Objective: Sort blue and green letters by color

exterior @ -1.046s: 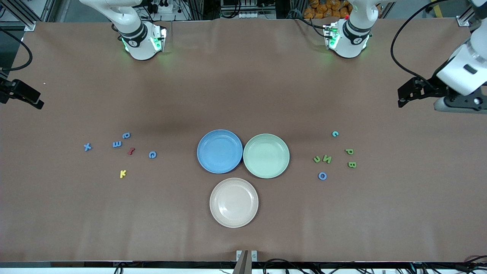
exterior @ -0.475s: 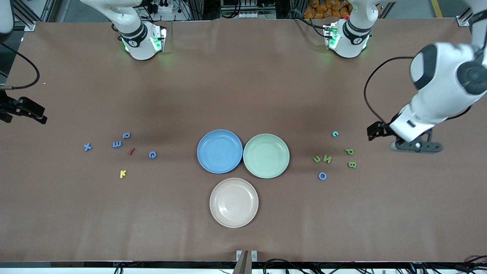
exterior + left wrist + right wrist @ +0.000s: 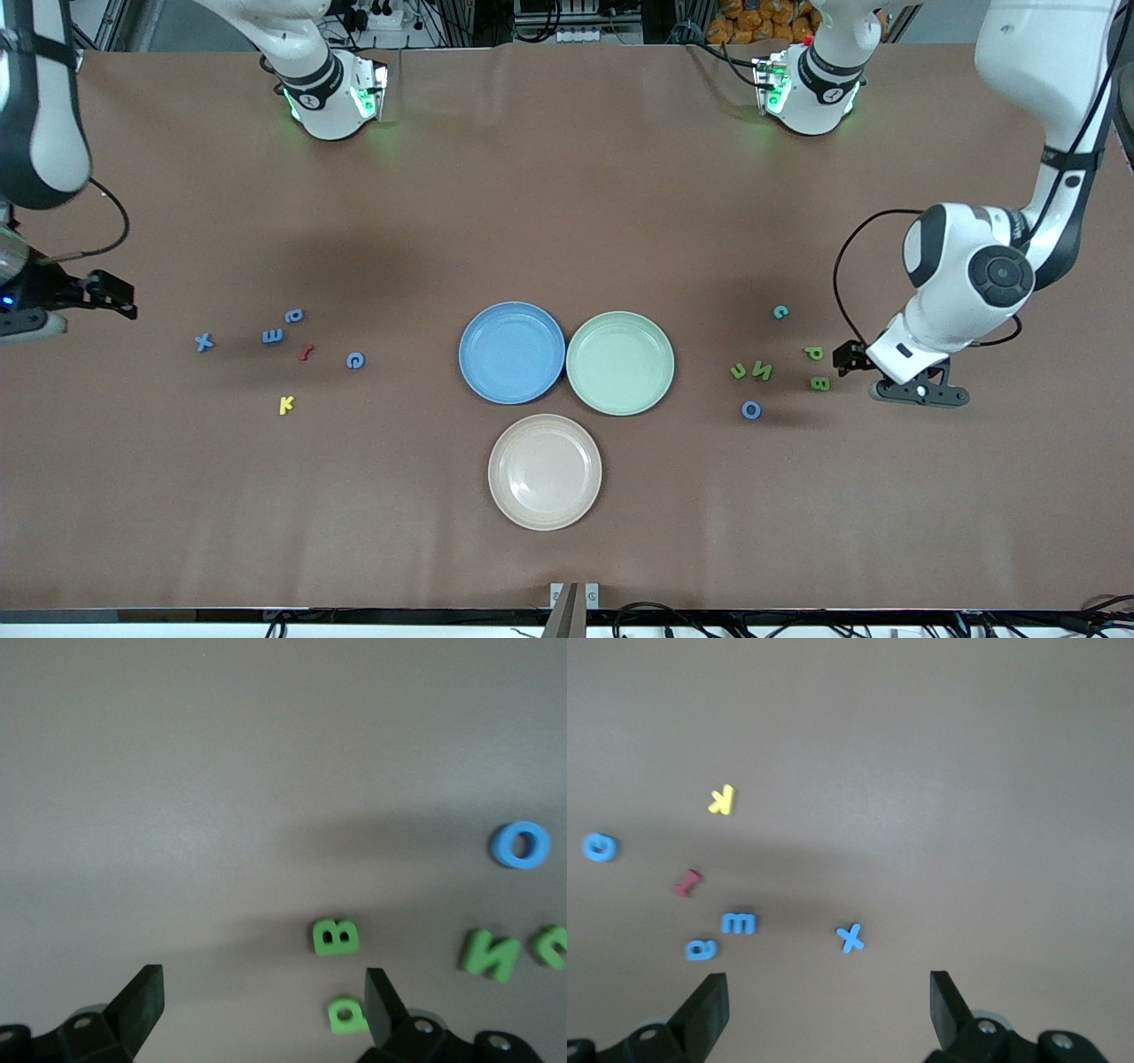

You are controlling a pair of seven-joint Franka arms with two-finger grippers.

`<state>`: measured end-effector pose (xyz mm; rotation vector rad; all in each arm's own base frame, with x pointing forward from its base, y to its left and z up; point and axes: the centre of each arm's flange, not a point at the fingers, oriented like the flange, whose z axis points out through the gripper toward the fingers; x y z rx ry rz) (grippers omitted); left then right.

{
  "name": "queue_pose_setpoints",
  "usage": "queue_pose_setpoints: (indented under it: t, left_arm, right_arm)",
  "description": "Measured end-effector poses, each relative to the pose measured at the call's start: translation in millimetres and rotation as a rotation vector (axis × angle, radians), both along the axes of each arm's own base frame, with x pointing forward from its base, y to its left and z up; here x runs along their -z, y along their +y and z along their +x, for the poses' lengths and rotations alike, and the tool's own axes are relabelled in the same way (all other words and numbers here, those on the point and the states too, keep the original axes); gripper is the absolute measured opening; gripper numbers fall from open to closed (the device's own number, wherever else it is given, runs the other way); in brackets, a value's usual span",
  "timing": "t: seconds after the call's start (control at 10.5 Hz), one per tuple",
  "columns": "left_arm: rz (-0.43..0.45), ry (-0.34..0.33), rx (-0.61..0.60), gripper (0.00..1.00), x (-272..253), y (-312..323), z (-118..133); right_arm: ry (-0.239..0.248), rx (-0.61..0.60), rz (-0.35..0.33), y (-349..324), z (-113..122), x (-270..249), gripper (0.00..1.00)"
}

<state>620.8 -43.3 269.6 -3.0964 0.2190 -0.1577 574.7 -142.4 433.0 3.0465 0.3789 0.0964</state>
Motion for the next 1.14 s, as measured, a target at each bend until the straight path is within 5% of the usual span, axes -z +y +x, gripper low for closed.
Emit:
queue_pose_setpoints:
  t: [0.48, 0.57, 1.14]
  left_arm:
    - [-0.035, 0.0, 0.009, 0.96, 69.0, -8.4, 8.1]
    - [-0.039, 0.009, 0.011, 0.89, 80.8, -10.5, 6.8]
    - [-0.053, 0.024, -0.022, 0.82, 93.9, -29.8, 3.1]
  right_arm:
    - [0.016, -0.208, -0.009, -9.8, -41.1, 137.1, 1.0]
    - [0.024, -0.233, -0.007, -12.4, -47.4, 150.6, 1.0]
    - [0.019, -0.279, -0.017, -47.6, -60.7, 212.9, 1.0]
